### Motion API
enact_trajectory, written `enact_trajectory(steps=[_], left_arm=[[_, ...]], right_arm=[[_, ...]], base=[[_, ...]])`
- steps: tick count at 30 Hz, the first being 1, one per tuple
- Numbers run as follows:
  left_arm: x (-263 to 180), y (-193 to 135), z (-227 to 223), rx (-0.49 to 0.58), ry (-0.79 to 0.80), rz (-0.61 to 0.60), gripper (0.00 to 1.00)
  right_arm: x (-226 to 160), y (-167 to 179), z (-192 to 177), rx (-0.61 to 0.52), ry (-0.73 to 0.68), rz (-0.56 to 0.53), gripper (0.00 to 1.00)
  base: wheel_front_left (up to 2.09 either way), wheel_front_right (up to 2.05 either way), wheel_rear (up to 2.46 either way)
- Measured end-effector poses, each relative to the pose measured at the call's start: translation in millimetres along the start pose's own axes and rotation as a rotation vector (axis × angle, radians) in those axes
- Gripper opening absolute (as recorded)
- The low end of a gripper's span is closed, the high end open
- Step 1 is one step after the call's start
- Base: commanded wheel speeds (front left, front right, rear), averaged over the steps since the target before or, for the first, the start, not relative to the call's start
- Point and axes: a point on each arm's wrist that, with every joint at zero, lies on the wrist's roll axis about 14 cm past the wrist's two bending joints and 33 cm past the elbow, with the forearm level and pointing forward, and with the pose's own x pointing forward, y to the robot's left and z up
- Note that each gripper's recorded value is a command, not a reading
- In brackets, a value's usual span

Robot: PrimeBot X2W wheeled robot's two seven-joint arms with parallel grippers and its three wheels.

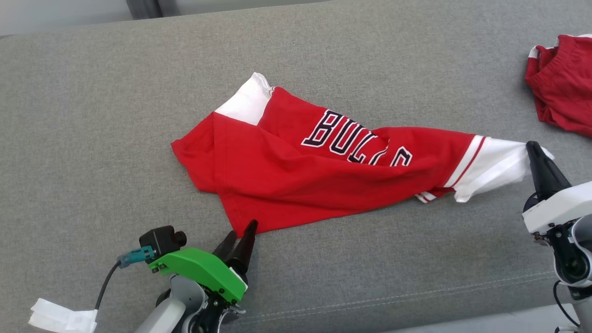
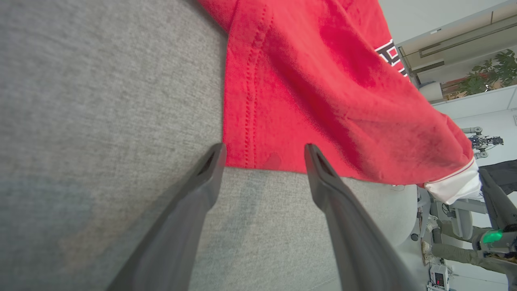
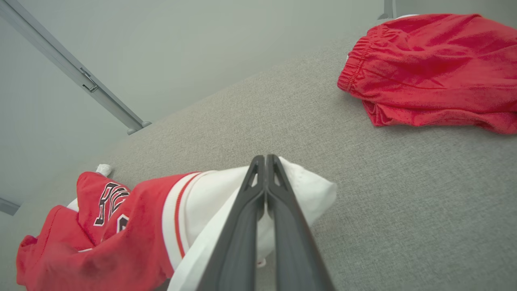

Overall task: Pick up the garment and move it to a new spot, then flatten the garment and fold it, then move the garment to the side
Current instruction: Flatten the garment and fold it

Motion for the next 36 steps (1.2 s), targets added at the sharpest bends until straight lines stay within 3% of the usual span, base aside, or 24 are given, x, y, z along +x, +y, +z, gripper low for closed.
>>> enact_trajectory(steps=[9, 19, 24, 32, 36], left_arm=[[2.7, -2.9, 1.0, -0.040, -0.029, -0.002, 1.00], [3.3, 1.2, -9.6, -0.109, 0.002, 0.019, 1.00], [2.6, 3.7, -10.5, -0.131, 0.004, 0.028, 1.00], [-0.8, -12.4, -30.5, -0.127, 0.068, -0.020, 1.00], [-3.9, -20.4, -35.5, -0.145, 0.072, -0.044, 1.00]], right_arm=[[5.5, -10.4, 40.0, -0.049, -0.093, -0.012, 0.00], [14.2, 11.9, 27.4, -0.052, -0.038, 0.054, 0.00], [15.0, 19.9, 39.3, -0.093, -0.054, 0.088, 0.00], [11.9, 99.2, 85.8, -0.180, -0.120, 0.355, 0.00], [4.1, 146.7, 88.6, -0.246, -0.084, 0.518, 0.00]], base=[[0.00, 0.00, 0.00], [0.00, 0.00, 0.00], [0.00, 0.00, 0.00], [0.00, 0.00, 0.00], [0.00, 0.00, 0.00]])
